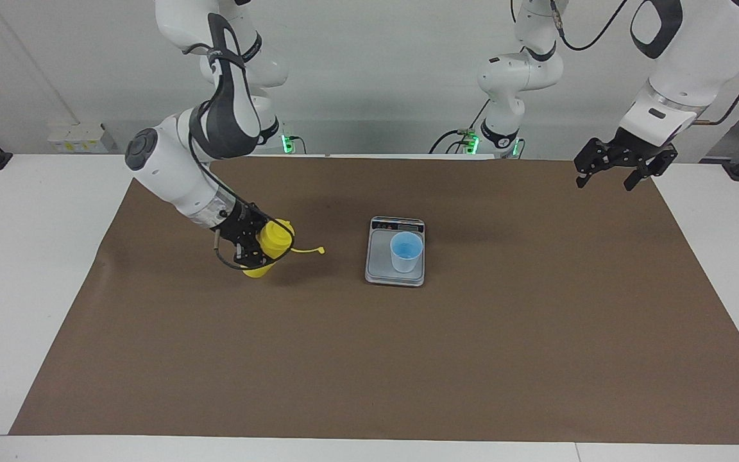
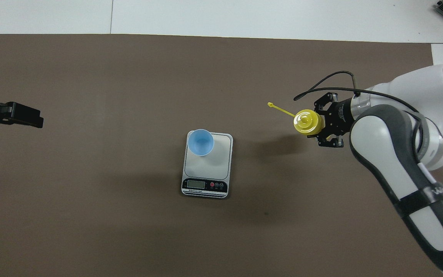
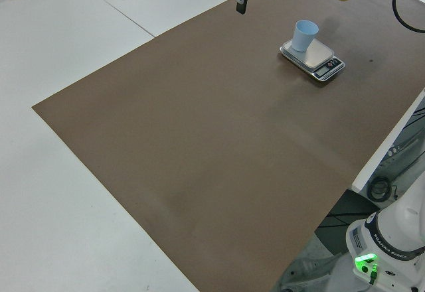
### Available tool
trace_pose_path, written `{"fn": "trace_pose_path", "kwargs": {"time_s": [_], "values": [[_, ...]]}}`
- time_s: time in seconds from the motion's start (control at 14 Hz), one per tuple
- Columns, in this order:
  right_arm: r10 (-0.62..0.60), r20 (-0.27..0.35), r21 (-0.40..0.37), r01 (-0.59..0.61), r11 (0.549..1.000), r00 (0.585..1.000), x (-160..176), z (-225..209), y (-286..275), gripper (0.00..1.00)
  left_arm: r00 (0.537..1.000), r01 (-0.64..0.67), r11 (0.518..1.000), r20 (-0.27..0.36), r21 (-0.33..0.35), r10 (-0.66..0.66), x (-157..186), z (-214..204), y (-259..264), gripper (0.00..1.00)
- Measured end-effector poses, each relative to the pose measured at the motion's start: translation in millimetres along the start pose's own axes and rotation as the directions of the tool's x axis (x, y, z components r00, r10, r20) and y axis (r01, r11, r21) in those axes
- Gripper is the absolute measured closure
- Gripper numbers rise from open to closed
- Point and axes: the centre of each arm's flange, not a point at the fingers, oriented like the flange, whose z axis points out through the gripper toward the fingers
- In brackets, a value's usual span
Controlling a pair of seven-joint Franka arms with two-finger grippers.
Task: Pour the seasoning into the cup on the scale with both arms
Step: 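Lift the yellow bottle with the right gripper and carry it over the cup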
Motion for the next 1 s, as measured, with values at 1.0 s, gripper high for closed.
{"fn": "trace_pose_path", "kwargs": {"time_s": [1.0], "values": [[-0.192, -0.410, 0.177, 0.285, 0.942, 0.891, -168.3, 32.1, -15.4, 0.47, 1.000, -0.011, 0.999, 0.002, 0.032, 0.010, -0.1, 0.3, 0.5, 0.00]]}}
